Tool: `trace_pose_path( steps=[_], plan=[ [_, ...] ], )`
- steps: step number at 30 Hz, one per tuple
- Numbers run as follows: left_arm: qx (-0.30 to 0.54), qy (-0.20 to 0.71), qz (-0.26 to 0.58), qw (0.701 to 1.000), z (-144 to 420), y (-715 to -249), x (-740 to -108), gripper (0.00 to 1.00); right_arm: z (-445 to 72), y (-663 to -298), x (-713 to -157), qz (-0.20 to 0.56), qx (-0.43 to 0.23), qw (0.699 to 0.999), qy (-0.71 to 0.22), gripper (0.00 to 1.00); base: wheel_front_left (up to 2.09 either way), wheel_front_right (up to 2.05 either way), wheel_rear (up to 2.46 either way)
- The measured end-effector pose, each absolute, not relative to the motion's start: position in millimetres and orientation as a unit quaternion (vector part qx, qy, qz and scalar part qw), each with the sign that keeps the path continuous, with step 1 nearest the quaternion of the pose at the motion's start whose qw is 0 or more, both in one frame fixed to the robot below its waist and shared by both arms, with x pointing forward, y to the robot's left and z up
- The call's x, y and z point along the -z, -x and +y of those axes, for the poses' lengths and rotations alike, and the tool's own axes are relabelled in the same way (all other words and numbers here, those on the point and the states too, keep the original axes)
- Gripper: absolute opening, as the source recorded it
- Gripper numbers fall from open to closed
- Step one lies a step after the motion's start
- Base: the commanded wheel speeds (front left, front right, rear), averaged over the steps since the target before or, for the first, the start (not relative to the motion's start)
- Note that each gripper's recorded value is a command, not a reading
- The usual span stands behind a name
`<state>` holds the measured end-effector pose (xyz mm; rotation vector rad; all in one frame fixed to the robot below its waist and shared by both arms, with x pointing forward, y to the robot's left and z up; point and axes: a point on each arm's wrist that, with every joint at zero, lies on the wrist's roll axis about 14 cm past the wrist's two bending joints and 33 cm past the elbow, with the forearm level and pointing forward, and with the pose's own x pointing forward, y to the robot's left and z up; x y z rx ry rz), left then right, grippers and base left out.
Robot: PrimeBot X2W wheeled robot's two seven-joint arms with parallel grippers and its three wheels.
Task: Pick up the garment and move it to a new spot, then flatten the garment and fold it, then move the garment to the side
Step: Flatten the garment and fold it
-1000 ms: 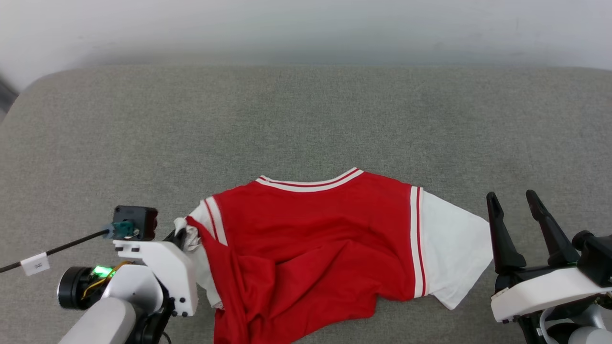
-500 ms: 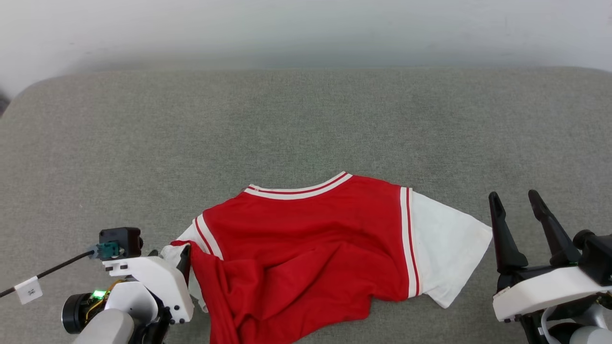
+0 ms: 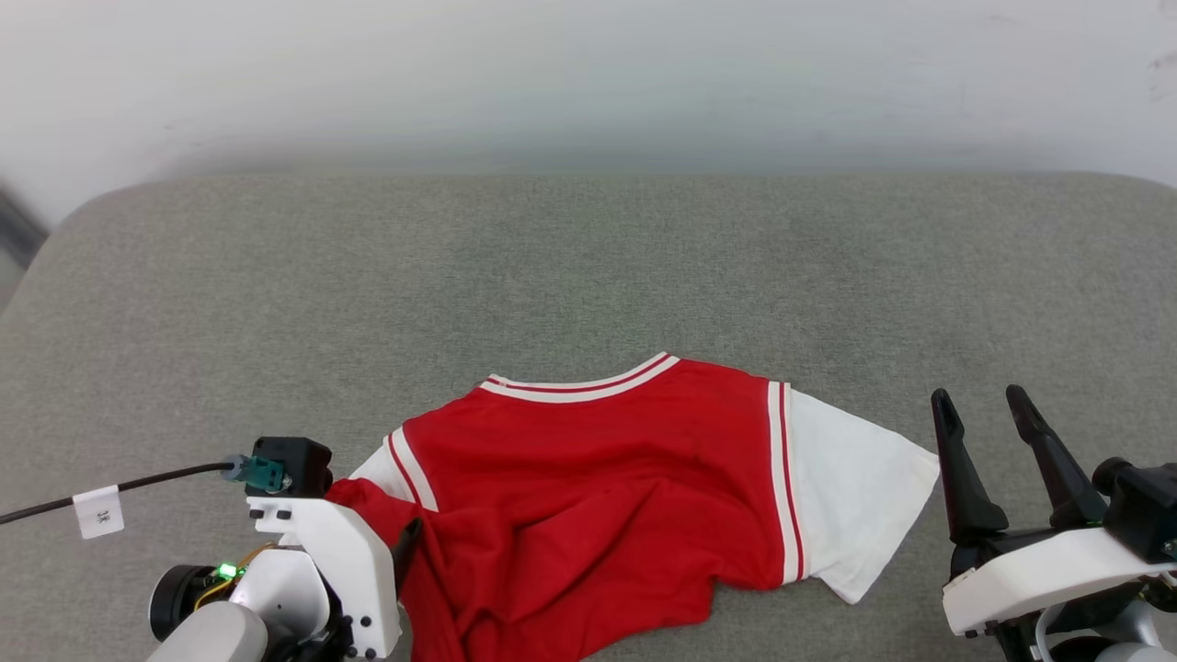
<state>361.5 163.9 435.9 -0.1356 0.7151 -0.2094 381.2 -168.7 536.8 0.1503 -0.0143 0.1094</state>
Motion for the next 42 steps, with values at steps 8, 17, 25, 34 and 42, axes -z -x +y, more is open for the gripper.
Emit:
trace_pose_path(
  steps=[8, 17, 25, 34, 42],
  plan=[
    [0.123, 0.066, 0.416, 0.898, 153.7, -356.1, -413.3, 0.19, -179.7, -379.0, -527.9, 0.005, -0.037, 0.996, -0.076, 1.00, 0.00, 0.00, 0.00],
    [0.259, 0.010, 0.313, 0.914, 77.6, -358.2, -456.6, 0.00, -189.0, -374.6, -532.7, -0.004, -0.024, 0.997, -0.075, 1.00, 0.00, 0.00, 0.00],
    [0.364, 0.014, 0.399, 0.841, 12.0, -283.0, -416.4, 0.00, -182.7, -375.2, -539.0, -0.010, -0.034, 0.997, -0.073, 1.00, 0.00, 0.00, 0.00],
    [0.334, 0.044, 0.428, 0.839, 7.8, -274.5, -384.8, 1.00, -184.0, -371.0, -540.7, -0.011, -0.032, 0.997, -0.064, 1.00, 0.00, 0.00, 0.00],
    [0.312, 0.065, 0.286, 0.904, 6.8, -313.4, -444.4, 1.00, -185.1, -359.0, -539.4, -0.006, -0.030, 0.998, -0.060, 1.00, 0.00, 0.00, 0.00]
  ],
)
